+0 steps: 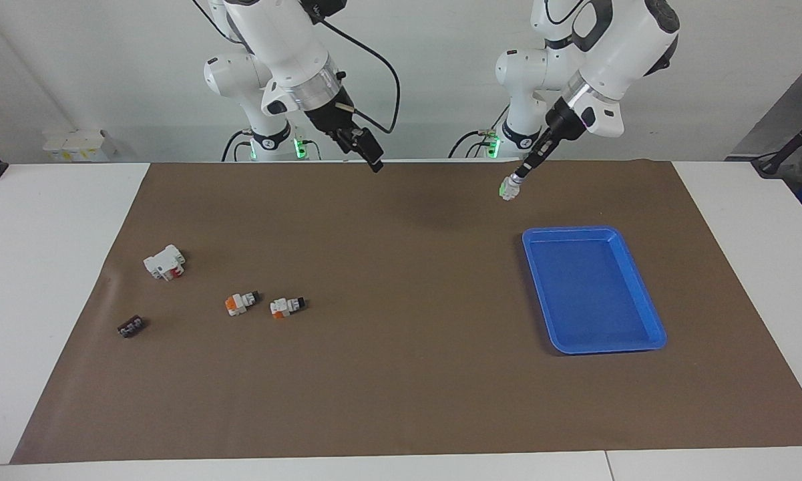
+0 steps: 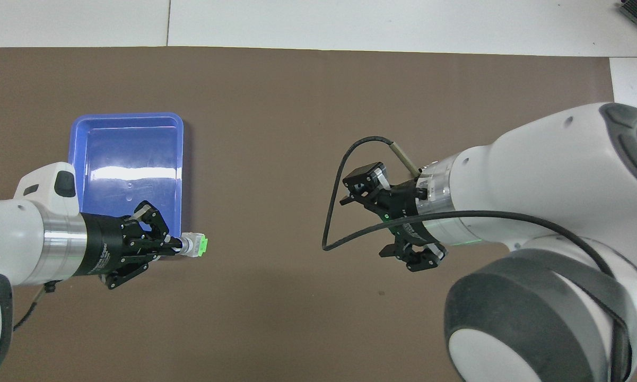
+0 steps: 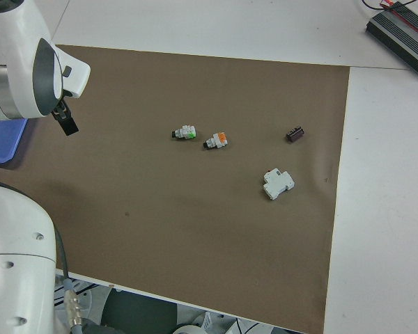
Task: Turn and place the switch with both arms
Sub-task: 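Lower the switch into the blue tray and open the left gripper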
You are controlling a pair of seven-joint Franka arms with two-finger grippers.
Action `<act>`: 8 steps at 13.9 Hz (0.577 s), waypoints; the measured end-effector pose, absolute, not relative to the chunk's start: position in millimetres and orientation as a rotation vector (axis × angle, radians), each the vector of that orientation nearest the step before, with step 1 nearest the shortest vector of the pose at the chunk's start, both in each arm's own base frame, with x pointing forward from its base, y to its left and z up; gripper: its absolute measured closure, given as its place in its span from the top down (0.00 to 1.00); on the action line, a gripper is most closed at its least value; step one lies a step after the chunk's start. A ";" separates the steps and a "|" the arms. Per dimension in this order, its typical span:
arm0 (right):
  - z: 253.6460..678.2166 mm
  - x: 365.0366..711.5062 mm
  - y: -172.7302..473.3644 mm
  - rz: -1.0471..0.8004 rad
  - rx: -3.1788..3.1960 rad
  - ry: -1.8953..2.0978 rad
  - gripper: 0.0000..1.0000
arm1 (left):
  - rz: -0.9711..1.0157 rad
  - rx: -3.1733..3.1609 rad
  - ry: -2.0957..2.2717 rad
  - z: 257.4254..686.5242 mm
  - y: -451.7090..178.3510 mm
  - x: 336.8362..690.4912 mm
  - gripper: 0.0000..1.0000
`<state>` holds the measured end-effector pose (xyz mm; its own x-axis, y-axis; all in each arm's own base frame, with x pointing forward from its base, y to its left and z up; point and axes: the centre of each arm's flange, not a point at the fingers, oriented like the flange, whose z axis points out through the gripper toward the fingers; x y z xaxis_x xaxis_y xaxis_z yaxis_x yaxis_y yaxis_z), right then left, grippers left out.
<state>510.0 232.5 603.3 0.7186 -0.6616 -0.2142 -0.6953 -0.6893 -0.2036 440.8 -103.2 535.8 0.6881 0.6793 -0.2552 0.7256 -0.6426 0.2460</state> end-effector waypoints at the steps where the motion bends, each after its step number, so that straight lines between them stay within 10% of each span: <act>1: 602.0 516.1 216.9 0.114 -2.721 1.019 1.00 | -0.173 2.605 1.051 525.4 -83.7 442.5 0.10; 8: 614.0 546.5 33.0 -0.094 -2.983 0.529 1.00 | 0.043 2.869 0.594 435.9 -35.9 468.2 0.10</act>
<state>546.5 33.0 614.0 0.9372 -0.3462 0.0418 -0.3393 -0.9331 -0.1192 468.2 -35.9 435.9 0.9184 0.3955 -0.0145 0.3894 -0.8965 0.2115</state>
